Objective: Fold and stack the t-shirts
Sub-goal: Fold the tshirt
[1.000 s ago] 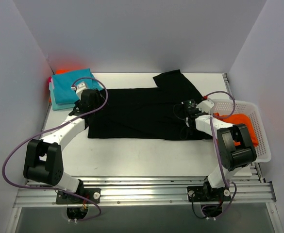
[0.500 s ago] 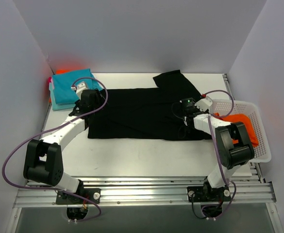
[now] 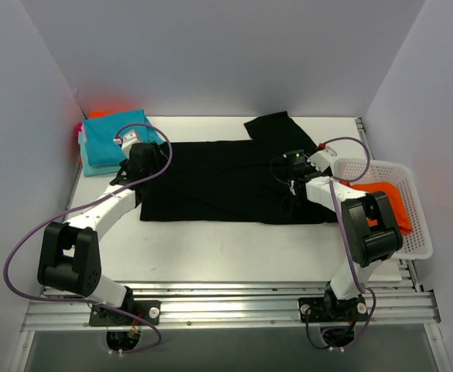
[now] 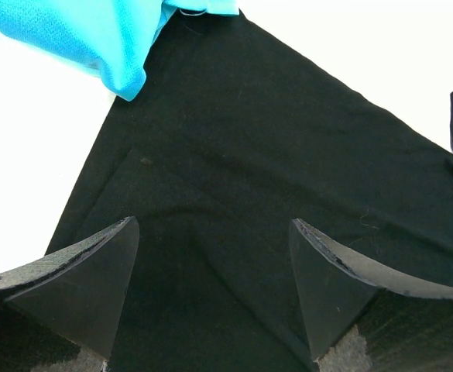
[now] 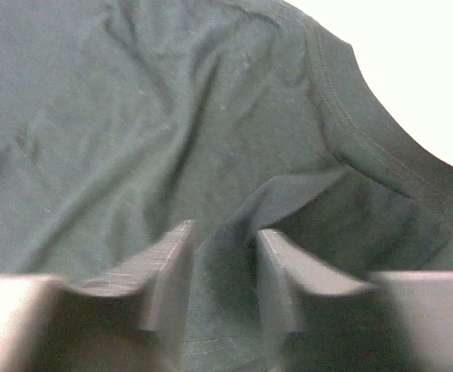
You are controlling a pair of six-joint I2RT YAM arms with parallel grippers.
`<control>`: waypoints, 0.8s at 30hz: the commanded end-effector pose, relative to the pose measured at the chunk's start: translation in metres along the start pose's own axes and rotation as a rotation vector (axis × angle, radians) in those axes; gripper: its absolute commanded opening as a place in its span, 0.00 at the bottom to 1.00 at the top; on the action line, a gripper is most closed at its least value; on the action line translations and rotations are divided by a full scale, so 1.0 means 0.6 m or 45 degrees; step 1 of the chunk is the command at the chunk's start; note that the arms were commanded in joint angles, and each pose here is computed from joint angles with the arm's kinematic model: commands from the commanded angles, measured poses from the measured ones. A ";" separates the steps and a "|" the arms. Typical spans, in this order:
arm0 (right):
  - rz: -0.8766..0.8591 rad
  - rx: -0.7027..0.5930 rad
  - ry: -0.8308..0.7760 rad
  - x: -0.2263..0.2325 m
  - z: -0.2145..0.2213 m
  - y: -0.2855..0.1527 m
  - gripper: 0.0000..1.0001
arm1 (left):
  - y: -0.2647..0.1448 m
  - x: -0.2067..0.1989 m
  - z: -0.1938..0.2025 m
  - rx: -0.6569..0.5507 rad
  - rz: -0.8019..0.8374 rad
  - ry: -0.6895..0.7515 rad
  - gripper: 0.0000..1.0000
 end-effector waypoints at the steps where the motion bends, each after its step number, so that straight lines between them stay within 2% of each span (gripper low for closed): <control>1: 0.000 -0.077 0.028 0.018 -0.032 -0.011 0.14 | 0.006 -0.002 -0.007 -0.033 0.015 0.001 0.87; 4: 0.006 -0.080 0.024 0.021 -0.037 -0.008 0.00 | 0.009 -0.001 -0.006 -0.029 0.013 0.006 0.87; 12: -0.001 -0.061 0.028 0.023 -0.030 0.004 0.00 | 0.012 0.001 -0.004 -0.027 0.001 0.009 0.87; 16: 0.006 -0.103 0.065 0.048 -0.060 0.015 0.00 | 0.017 0.001 0.000 -0.014 0.003 0.014 0.87; 20: 0.114 -0.110 0.086 0.049 -0.075 0.054 0.00 | 0.017 0.001 0.001 -0.012 0.002 0.018 0.87; 24: 0.213 -0.046 0.118 0.040 -0.060 0.116 0.00 | 0.015 0.000 -0.004 -0.023 0.003 0.023 0.87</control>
Point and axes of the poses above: each gripper's point midway between its finger pads, its own y axis out along the fingers, its own x axis along the line the jaws close on, z = x × y, the point moved 6 cm from there along -y, back along the fingers
